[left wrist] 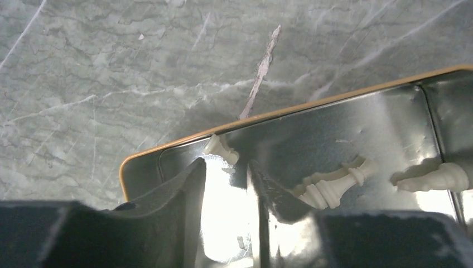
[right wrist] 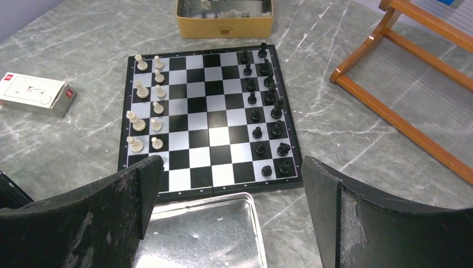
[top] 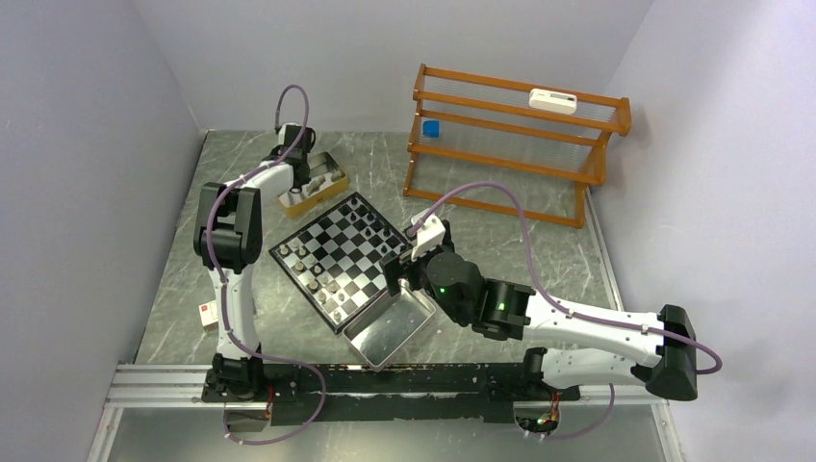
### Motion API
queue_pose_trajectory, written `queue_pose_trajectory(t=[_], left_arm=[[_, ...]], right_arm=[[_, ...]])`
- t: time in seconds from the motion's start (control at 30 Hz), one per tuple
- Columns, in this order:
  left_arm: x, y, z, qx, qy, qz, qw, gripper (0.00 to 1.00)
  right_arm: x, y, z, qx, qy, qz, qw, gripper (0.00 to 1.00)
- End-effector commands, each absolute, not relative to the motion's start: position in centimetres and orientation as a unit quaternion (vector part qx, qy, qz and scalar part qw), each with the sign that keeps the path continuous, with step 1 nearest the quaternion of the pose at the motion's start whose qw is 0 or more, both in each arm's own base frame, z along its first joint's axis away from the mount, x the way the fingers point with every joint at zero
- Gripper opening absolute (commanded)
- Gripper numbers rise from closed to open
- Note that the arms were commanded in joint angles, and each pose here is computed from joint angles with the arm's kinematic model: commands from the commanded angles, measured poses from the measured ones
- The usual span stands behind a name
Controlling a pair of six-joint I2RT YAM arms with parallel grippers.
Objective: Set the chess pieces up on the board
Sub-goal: Pick up the chess piece from the storage box.
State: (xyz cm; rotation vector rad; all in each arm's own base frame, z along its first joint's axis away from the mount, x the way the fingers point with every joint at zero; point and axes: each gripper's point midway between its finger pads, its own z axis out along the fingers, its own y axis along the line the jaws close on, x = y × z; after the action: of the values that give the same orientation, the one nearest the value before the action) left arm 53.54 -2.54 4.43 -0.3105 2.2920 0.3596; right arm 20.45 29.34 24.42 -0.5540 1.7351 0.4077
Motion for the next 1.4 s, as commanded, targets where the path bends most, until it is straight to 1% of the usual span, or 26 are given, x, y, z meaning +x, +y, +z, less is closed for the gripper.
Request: queue_pose_trajectory(t=[0.0,0.07,0.2,0.47,0.63,0.97,1.37], left_arm=[[55.1,-2.8,7.0,-0.163,0.874,0.126,0.440,0.42],[55.2,-2.4,7.1,-0.172,0.869,0.135,0.443,0.45],[55.0,-2.0,7.3,-0.184,0.860,0.139,0.455,0.44],[54.6,-1.7,6.0,-0.221,0.853,0.142,0.451,0.37],[54.2,-1.5,5.0,-0.231,0.849,0.142,0.454,0.38],[54.3,-1.7,3.7,-0.243,0.848,0.133,0.451,0.37],[53.9,-1.7,2.5,-0.250,0.853,0.127,0.440,0.30]], right_arm=[[21.0,28.9,25.1,-0.223,0.742,0.170,0.608,1.00],[21.1,28.9,25.0,-0.223,0.743,0.169,0.608,1.00],[21.1,28.9,24.9,-0.223,0.744,0.167,0.607,1.00],[21.2,28.7,24.6,-0.220,0.747,0.165,0.605,1.00],[21.3,28.8,24.6,-0.221,0.748,0.164,0.604,1.00],[21.4,28.6,24.3,-0.219,0.751,0.162,0.602,1.00],[21.3,28.1,24.3,-0.211,0.752,0.166,0.602,1.00]])
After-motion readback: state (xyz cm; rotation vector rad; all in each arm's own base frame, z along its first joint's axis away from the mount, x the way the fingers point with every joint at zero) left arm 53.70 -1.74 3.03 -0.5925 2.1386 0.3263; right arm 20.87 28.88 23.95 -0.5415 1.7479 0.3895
